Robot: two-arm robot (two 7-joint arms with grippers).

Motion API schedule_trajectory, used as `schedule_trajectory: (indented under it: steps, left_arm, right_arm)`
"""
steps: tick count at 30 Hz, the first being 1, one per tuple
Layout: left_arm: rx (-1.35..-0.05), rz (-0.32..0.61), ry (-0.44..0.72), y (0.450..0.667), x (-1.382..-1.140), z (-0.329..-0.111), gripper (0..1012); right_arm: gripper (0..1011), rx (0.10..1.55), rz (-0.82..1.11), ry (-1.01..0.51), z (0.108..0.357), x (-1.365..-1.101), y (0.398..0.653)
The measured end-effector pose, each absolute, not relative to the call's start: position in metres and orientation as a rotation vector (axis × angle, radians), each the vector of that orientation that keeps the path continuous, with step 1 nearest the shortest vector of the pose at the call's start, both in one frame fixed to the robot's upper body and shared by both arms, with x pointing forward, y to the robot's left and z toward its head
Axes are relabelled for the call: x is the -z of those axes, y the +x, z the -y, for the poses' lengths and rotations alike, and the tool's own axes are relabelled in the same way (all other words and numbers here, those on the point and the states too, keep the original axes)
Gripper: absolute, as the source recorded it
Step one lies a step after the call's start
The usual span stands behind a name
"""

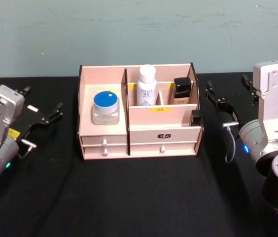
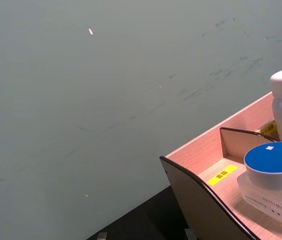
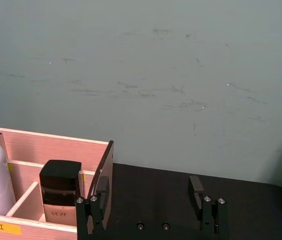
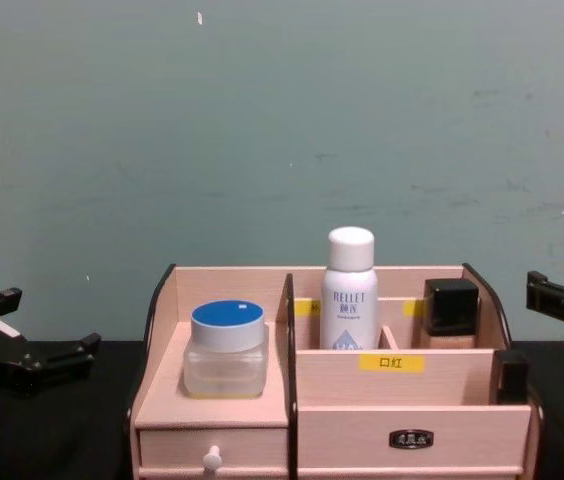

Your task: Pick up the facial cleanser and watermelon frost from the table and place them into the tiered storage box.

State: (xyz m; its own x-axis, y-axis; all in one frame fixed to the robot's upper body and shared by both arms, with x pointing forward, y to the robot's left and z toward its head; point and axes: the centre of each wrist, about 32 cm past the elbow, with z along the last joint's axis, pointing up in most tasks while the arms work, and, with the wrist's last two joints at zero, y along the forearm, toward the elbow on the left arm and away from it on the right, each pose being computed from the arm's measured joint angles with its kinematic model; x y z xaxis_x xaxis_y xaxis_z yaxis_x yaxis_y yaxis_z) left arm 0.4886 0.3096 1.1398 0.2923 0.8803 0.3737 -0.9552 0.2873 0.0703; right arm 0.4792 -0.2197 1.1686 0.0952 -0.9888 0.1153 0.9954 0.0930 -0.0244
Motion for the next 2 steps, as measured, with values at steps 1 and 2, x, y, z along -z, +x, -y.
schedule_trajectory:
  steps: [1,2]
  left_arm:
    - [-1.248,0.285,0.304,0.4886,-1.1398,-0.3097,1001]
    - [-1.248,0.285,0.304,0.4886,-1.1398,-0.3097,1001]
  right_arm:
    - [1002,1.474,0.076,-0.105,0.2197,-1.1686,0.4792]
    - [1002,1.474,0.076,-0.105,0.2197,-1.1687,0.4792]
